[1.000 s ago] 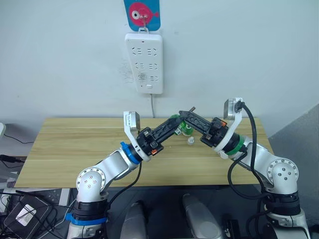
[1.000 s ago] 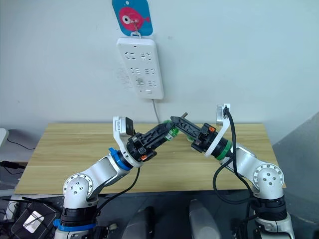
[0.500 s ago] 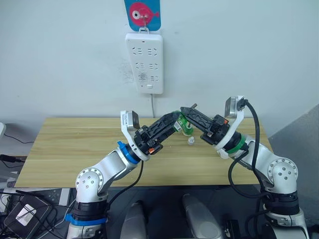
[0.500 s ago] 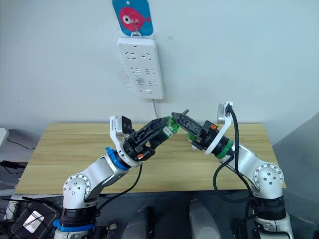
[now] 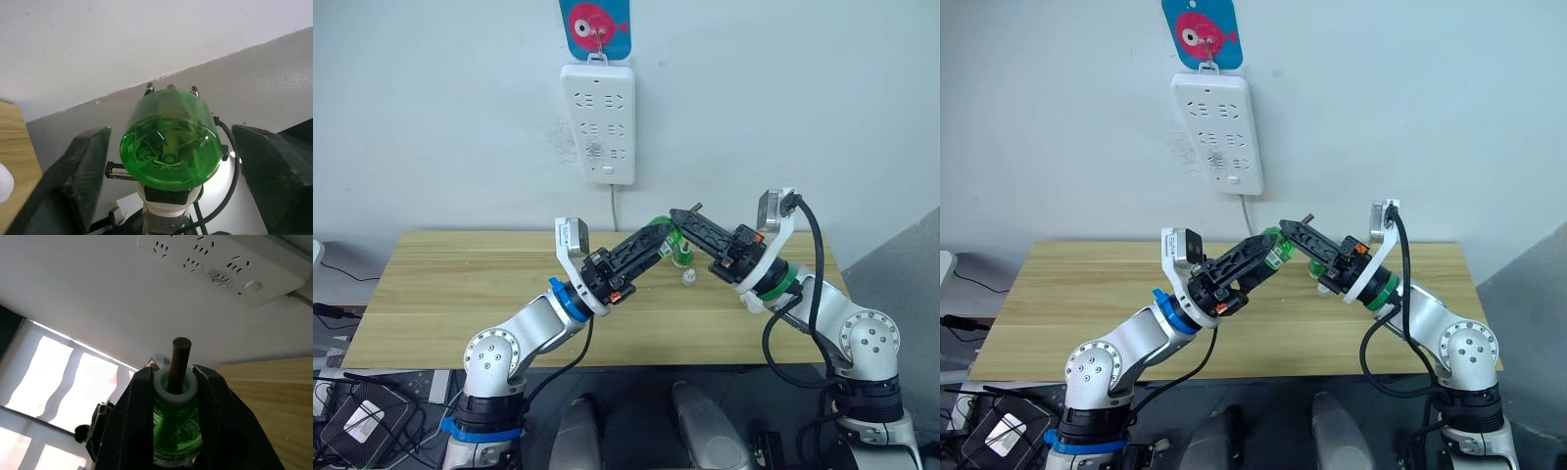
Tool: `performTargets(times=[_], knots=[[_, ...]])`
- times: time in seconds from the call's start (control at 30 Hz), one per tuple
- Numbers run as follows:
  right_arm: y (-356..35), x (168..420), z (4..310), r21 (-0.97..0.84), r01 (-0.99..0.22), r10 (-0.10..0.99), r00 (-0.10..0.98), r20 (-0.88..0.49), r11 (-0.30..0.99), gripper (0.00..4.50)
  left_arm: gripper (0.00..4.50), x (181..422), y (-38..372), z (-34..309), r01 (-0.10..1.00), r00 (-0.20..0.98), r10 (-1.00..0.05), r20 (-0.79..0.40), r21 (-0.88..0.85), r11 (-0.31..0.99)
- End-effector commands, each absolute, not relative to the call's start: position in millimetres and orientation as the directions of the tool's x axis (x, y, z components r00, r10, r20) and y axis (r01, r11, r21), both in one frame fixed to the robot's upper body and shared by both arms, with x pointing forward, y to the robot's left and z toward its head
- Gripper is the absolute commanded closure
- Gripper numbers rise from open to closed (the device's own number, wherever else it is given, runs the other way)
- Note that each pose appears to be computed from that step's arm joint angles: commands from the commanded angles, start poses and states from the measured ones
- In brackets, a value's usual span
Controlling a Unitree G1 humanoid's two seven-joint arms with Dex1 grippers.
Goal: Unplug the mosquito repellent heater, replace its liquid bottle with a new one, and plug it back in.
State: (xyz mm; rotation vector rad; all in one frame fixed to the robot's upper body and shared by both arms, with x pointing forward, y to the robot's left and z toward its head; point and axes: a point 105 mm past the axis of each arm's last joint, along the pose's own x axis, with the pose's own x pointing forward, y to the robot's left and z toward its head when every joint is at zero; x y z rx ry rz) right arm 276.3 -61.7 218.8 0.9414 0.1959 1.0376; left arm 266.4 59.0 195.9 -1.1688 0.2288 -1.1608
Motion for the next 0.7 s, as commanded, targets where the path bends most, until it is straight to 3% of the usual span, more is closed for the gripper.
performTargets(times=[0.03, 0.1, 0.37, 0.5, 0.63, 0.7], knots=[[-61, 270, 232, 0.718, -0.683, 0.805, 0.497, 0.323, 0.134, 3.68, 1.52, 262, 59, 208, 0.632, 0.415, -0.795, 0.442, -0.769, -0.098], [-61, 269, 232, 0.718, -0.683, 0.807, 0.494, 0.323, 0.131, 3.68, 2.16, 261, 59, 209, 0.633, 0.411, -0.795, 0.446, -0.767, -0.103], [-62, 264, 232, 0.724, -0.682, 0.821, 0.469, 0.325, 0.103, 3.68, 2.22, 255, 55, 207, 0.640, 0.385, -0.812, 0.438, -0.761, -0.108], [-76, 275, 227, 0.711, -0.674, 0.798, 0.533, 0.281, 0.200, 2.32, 2.22, 254, 55, 207, 0.667, 0.366, -0.828, 0.425, -0.740, -0.084], [-116, 293, 215, 0.640, -0.646, 0.766, 0.628, 0.136, 0.416, 0.90, 2.22, 251, 51, 203, 0.758, 0.323, -0.881, 0.346, -0.652, 0.022], [-137, 297, 205, 0.563, -0.631, 0.751, 0.660, 0.029, 0.533, 0.08, 2.22, 246, 45, 194, 0.845, 0.280, -0.927, 0.250, -0.523, 0.114]])
